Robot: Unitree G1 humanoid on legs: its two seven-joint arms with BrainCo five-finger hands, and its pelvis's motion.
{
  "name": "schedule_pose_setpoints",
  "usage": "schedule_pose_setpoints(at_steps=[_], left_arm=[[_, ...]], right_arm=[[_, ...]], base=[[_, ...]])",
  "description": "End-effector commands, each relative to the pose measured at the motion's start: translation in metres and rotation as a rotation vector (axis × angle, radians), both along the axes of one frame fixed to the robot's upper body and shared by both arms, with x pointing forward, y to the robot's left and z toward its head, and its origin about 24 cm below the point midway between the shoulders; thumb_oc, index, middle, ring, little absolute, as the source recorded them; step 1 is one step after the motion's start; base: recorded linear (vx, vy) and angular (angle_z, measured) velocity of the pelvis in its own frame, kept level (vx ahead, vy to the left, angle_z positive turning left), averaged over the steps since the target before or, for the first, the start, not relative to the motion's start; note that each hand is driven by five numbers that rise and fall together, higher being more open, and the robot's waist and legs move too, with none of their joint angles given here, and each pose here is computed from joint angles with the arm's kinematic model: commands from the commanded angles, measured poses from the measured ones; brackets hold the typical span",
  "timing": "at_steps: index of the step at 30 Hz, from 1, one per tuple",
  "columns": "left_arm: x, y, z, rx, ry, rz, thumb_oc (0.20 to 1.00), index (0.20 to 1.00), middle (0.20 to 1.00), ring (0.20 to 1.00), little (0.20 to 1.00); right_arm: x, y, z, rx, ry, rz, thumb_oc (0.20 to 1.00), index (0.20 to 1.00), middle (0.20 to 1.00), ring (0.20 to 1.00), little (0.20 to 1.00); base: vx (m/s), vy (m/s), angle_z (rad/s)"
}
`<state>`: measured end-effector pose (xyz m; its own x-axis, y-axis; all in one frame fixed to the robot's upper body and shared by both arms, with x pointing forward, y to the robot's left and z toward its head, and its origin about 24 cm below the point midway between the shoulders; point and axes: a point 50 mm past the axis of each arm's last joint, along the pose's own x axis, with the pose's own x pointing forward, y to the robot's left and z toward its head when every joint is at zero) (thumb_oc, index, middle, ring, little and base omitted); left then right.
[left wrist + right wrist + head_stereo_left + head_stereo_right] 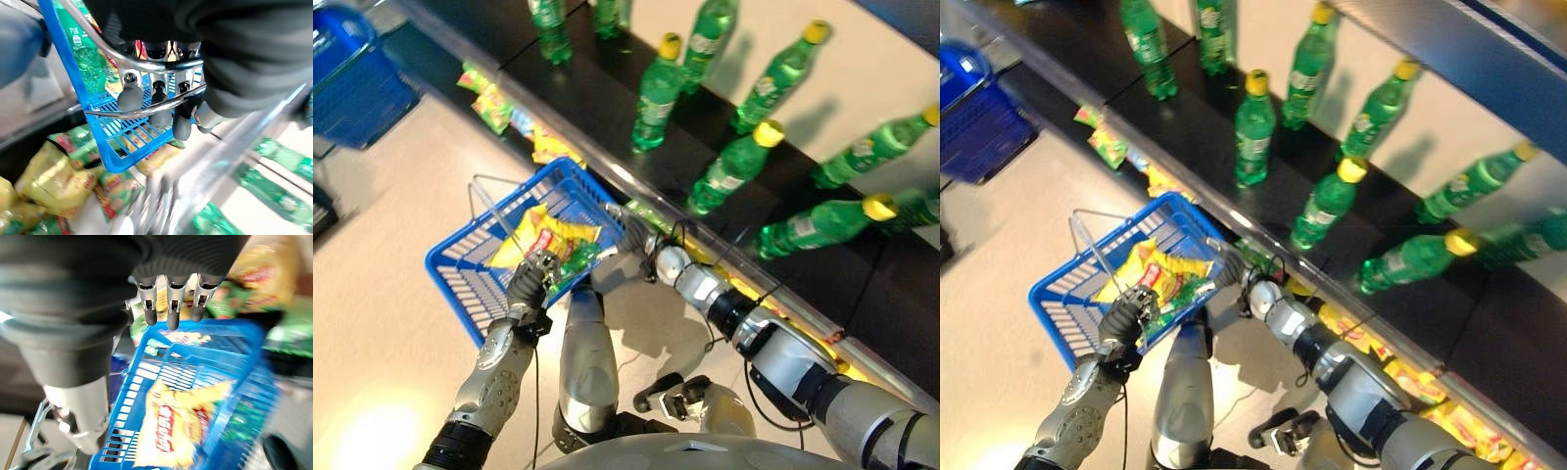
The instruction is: Pick up the snacks into the basket
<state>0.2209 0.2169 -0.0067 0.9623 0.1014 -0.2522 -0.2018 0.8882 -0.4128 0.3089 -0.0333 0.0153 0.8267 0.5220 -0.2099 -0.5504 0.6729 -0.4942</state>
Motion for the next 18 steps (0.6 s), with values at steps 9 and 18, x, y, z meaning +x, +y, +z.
schedule_pose_setpoints(at_steps=[9,18], left_arm=[[-0.002,0.011,-0.006,0.126,-0.083,0.029,0.200,0.200,0.200,0.200,0.200],[-0.007,0.012,-0.031,0.159,0.025,0.047,0.200,0.200,0.200,0.200,0.200]], right_arm=[[-0.042,-0.029,-0.057,0.258,0.365,-0.084,1.000,1.000,1.000,1.000,1.000],[-0.077,-0.040,-0.099,0.353,0.632,-0.200,1.000,1.000,1.000,1.000,1.000]], base=[[0.07,0.033,-0.16],[0.06,0.020,-0.07]])
